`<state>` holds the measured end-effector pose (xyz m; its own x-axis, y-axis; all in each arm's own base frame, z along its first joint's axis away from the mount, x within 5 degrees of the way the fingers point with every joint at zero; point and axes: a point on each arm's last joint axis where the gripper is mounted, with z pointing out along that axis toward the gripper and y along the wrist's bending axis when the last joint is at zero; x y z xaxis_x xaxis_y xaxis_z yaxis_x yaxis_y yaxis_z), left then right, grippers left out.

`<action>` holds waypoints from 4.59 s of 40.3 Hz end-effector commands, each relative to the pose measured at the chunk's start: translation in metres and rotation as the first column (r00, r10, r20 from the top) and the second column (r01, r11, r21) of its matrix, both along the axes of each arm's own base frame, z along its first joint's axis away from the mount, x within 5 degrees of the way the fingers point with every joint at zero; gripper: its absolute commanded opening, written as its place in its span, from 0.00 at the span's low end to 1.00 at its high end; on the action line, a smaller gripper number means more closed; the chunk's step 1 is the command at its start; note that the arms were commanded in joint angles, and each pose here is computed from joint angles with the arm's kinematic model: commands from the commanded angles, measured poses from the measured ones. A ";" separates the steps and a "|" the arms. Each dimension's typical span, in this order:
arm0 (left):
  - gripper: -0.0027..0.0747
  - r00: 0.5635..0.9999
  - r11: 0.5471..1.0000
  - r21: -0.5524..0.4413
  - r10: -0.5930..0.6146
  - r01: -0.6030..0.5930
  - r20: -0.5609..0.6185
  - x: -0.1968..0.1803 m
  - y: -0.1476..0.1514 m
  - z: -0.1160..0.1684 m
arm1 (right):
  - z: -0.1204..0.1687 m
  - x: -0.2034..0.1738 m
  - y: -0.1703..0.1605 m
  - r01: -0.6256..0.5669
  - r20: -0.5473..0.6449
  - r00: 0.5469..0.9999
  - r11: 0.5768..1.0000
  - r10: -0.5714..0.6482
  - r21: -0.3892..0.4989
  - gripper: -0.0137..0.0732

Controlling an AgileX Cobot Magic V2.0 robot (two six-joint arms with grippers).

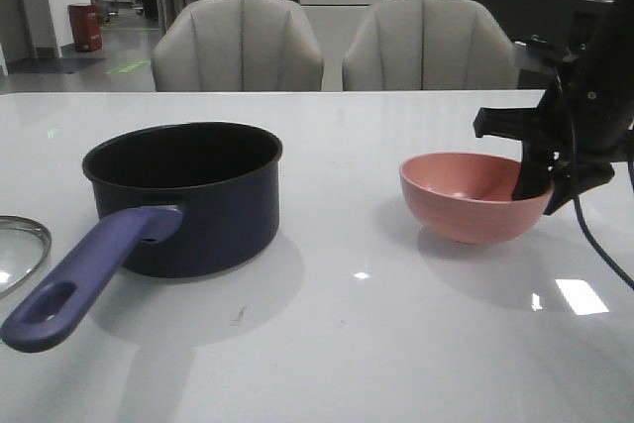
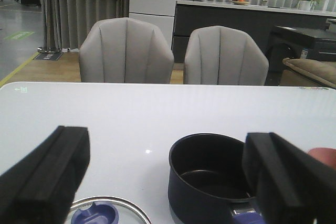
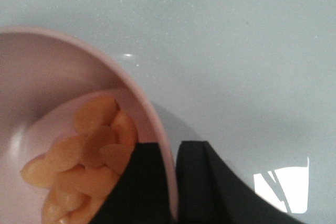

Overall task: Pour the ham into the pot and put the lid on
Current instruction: 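Move the right gripper to the pink bowl and grasp its rim, then lift the pink bowl over the saucepan and tip it with the right gripper, then carry the empty pink bowl back and lower it onto the table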

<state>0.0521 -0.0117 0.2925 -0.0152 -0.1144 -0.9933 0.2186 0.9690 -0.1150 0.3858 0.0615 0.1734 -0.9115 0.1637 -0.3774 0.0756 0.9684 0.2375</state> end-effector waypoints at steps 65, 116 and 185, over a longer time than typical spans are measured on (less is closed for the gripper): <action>0.84 0.995 1.000 -0.029 -0.007 0.010 0.097 -0.002 0.000 0.016 | 0.122 -0.037 0.203 -0.123 0.830 -0.412 0.880 0.375 -0.458 0.31; 0.84 0.995 1.000 -0.029 -0.007 0.010 0.097 -0.002 0.000 0.016 | 0.166 -0.064 0.180 -0.376 0.897 0.351 0.918 0.267 -0.126 0.31; 0.84 0.995 1.000 -0.029 -0.007 0.010 0.097 -0.002 0.000 0.016 | 0.078 -0.013 0.021 -0.294 0.218 0.918 0.938 0.331 -0.186 0.70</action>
<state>0.0518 -0.0116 0.2926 -0.0132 -0.1132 -0.9935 0.2188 0.9692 -0.1133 0.3763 0.0882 0.2003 -0.8687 -0.1774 -0.4624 -0.2566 0.9598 0.1139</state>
